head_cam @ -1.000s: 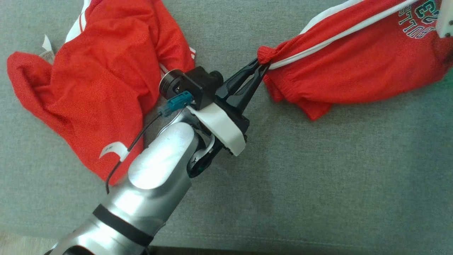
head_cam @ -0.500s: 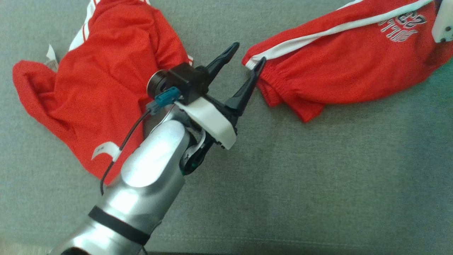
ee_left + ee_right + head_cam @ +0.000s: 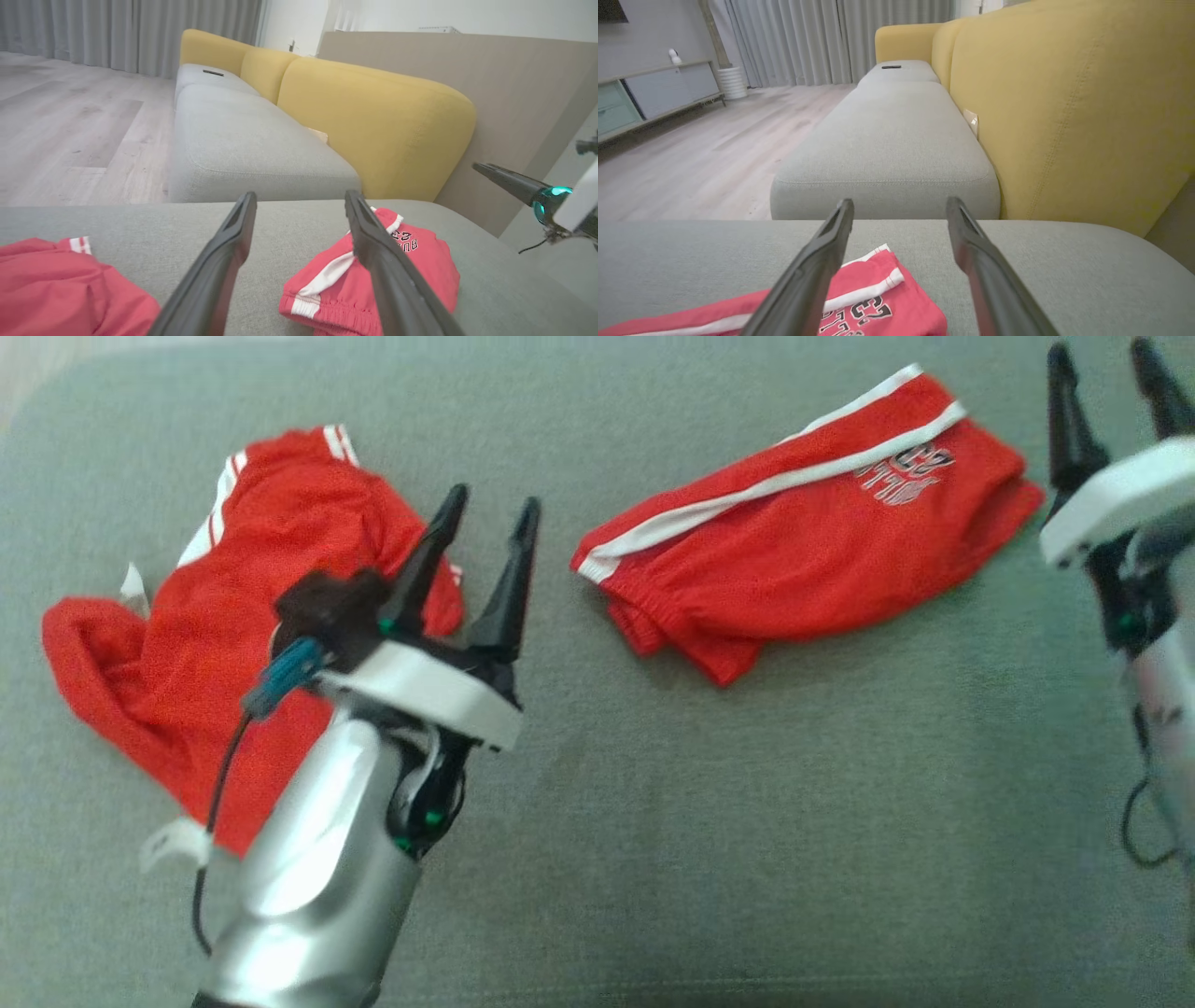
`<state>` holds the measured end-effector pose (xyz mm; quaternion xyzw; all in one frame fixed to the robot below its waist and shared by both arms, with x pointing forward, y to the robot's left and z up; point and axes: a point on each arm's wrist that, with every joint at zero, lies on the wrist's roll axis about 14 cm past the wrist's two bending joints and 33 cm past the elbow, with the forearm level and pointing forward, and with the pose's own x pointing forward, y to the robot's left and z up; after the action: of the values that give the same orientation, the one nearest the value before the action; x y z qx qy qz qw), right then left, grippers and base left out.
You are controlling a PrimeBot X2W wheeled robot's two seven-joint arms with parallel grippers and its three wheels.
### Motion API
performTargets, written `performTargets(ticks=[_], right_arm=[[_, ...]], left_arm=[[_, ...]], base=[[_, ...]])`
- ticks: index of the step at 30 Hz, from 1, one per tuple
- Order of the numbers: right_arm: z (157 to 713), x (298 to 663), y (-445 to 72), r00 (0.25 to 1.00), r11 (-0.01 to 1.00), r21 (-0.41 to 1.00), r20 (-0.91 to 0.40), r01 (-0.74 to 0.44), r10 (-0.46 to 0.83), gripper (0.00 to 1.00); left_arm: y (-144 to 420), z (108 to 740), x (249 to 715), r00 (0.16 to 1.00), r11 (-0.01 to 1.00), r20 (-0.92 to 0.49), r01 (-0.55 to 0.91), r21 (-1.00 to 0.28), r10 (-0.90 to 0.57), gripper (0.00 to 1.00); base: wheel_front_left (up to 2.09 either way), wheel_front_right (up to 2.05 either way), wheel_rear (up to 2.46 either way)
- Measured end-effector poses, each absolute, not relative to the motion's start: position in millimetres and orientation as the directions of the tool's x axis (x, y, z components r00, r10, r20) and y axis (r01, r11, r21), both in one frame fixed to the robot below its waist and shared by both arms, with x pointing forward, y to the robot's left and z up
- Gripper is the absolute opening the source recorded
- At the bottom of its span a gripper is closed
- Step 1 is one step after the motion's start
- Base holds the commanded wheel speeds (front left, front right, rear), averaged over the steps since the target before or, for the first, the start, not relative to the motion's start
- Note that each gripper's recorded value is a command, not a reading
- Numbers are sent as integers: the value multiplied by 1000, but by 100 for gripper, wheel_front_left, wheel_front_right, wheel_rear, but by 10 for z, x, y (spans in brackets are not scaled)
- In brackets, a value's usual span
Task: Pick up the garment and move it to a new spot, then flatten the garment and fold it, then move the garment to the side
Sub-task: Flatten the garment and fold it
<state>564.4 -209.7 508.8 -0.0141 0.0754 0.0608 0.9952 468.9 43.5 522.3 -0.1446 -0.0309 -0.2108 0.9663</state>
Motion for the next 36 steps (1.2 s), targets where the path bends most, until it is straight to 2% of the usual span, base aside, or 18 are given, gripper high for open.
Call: performTargets(ticks=[5, 8, 20, 23, 30, 36], right_arm=[[5186, 5281, -2103, 990, 992, 29, -68, -124, 126, 100], [5170, 5066, -2172, 995, 991, 104, -42, -89, 93, 100], [4786, 4301, -2294, 997, 978, 206, -71, 26, -12, 100], [4749, 4231, -2281, 996, 977, 207, -86, 40, -23, 100], [4709, 4315, -2255, 992, 975, 216, -127, 51, -23, 100], [4497, 4524, -2219, 972, 901, 414, -231, 130, -34, 100]], left_arm=[[554, 5356, 4550, 925, 883, 160, 378, -278, -346, 100], [613, 5383, 4468, 932, 886, 169, 358, -295, -320, 100], [529, 5140, 4135, 933, 886, 105, 360, -293, -344, 100], [521, 5052, 4073, 934, 884, 82, 356, -303, -348, 100], [515, 4992, 4076, 933, 884, 69, 357, -303, -353, 100], [543, 4960, 4198, 936, 877, 67, 349, -331, -347, 100]], base=[[0, 0, 0], [0, 0, 0], [0, 0, 0], [0, 0, 0], [0, 0, 0], [0, 0, 0]])
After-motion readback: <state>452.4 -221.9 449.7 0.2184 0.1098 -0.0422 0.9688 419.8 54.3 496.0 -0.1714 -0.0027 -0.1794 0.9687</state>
